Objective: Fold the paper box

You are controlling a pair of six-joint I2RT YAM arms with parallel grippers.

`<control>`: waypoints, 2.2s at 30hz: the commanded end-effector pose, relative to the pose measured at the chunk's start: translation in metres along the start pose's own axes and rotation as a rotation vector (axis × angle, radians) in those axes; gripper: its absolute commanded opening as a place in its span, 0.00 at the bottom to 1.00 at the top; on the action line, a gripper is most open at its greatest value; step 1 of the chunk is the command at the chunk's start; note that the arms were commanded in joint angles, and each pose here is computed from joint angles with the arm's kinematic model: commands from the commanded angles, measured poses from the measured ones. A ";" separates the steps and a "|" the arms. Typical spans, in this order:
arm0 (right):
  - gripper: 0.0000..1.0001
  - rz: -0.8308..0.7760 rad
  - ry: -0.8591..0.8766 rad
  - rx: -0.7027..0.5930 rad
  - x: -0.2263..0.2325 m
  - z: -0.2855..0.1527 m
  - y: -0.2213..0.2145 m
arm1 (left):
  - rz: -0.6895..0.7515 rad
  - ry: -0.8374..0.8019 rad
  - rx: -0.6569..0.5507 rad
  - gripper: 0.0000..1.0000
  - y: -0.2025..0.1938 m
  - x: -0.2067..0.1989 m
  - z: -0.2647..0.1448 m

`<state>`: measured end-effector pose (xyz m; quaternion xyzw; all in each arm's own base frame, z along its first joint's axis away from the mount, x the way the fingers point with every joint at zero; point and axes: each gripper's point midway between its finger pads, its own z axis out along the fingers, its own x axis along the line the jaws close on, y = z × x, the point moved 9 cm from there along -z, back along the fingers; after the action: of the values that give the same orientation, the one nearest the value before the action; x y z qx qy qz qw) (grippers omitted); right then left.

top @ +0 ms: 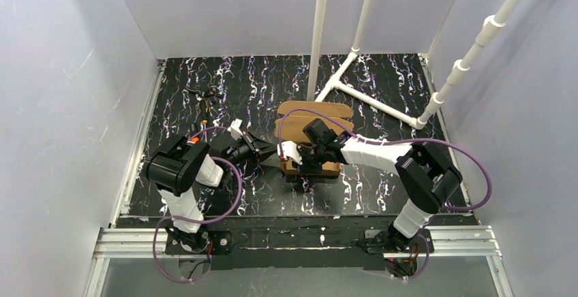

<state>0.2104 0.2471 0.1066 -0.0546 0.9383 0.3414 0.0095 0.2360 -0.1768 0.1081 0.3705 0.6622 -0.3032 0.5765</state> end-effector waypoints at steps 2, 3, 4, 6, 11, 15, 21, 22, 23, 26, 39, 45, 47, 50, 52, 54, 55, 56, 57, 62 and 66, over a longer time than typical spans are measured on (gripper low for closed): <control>0.01 0.016 0.026 0.057 0.004 0.006 -0.010 | 0.025 -0.014 0.022 0.00 0.003 0.001 0.003; 0.01 0.016 0.026 0.057 0.004 0.006 -0.010 | 0.021 -0.005 0.029 0.00 0.002 0.004 0.004; 0.01 0.016 0.026 0.057 0.004 0.006 -0.010 | 0.014 0.006 0.032 0.02 0.002 0.008 0.003; 0.01 0.016 0.026 0.057 0.004 0.006 -0.010 | 0.007 0.024 0.046 0.06 0.000 0.014 0.004; 0.01 0.017 0.027 0.058 0.005 0.007 -0.010 | -0.001 0.044 0.061 0.14 -0.001 0.020 0.003; 0.01 0.018 0.028 0.060 0.005 0.007 -0.011 | -0.008 0.059 0.076 0.19 -0.002 0.023 0.004; 0.01 0.017 0.028 0.059 0.005 0.007 -0.010 | -0.005 0.080 0.090 0.28 -0.003 0.025 0.007; 0.01 0.018 0.029 0.060 0.005 0.007 -0.011 | -0.001 0.086 0.094 0.29 -0.003 0.025 0.008; 0.01 0.016 0.028 0.059 0.005 0.007 -0.010 | 0.002 0.095 0.097 0.30 -0.004 0.024 0.009; 0.01 0.016 0.027 0.057 0.004 0.006 -0.010 | 0.011 0.128 0.112 0.32 -0.005 0.025 0.012; 0.01 0.018 0.035 0.052 0.005 0.007 -0.009 | 0.088 0.179 0.113 0.54 -0.006 0.013 0.010; 0.01 0.019 0.038 0.052 0.005 0.007 -0.009 | 0.122 0.173 0.127 0.55 -0.007 0.003 0.010; 0.01 0.018 0.036 0.052 0.005 0.007 -0.009 | 0.135 0.179 0.136 0.55 -0.008 0.002 0.011; 0.01 0.016 0.036 0.052 0.005 0.007 -0.009 | 0.142 0.183 0.150 0.55 -0.011 0.000 0.013; 0.01 0.017 0.036 0.054 0.005 0.007 -0.010 | 0.150 0.177 0.157 0.58 -0.013 -0.003 0.014; 0.01 0.017 0.037 0.052 0.005 0.007 -0.009 | 0.162 0.179 0.164 0.59 -0.014 -0.005 0.014; 0.01 0.016 0.037 0.052 0.005 0.007 -0.009 | 0.168 0.191 0.170 0.59 -0.015 -0.005 0.014; 0.01 0.017 0.038 0.053 0.005 0.007 -0.009 | 0.175 0.208 0.176 0.59 -0.016 -0.005 0.014; 0.01 0.017 0.037 0.052 0.005 0.007 -0.009 | 0.192 0.224 0.178 0.59 -0.016 -0.007 0.015; 0.01 0.016 0.037 0.051 0.005 0.006 -0.009 | 0.240 0.338 0.191 0.59 -0.020 -0.008 0.015; 0.01 0.014 0.039 0.052 0.005 0.006 -0.009 | 0.315 0.412 0.198 0.58 -0.024 -0.015 0.015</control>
<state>0.2105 0.2472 0.1067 -0.0558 0.9381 0.3416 0.0096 0.2303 -0.2047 0.1098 0.5344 0.6714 -0.2378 0.4551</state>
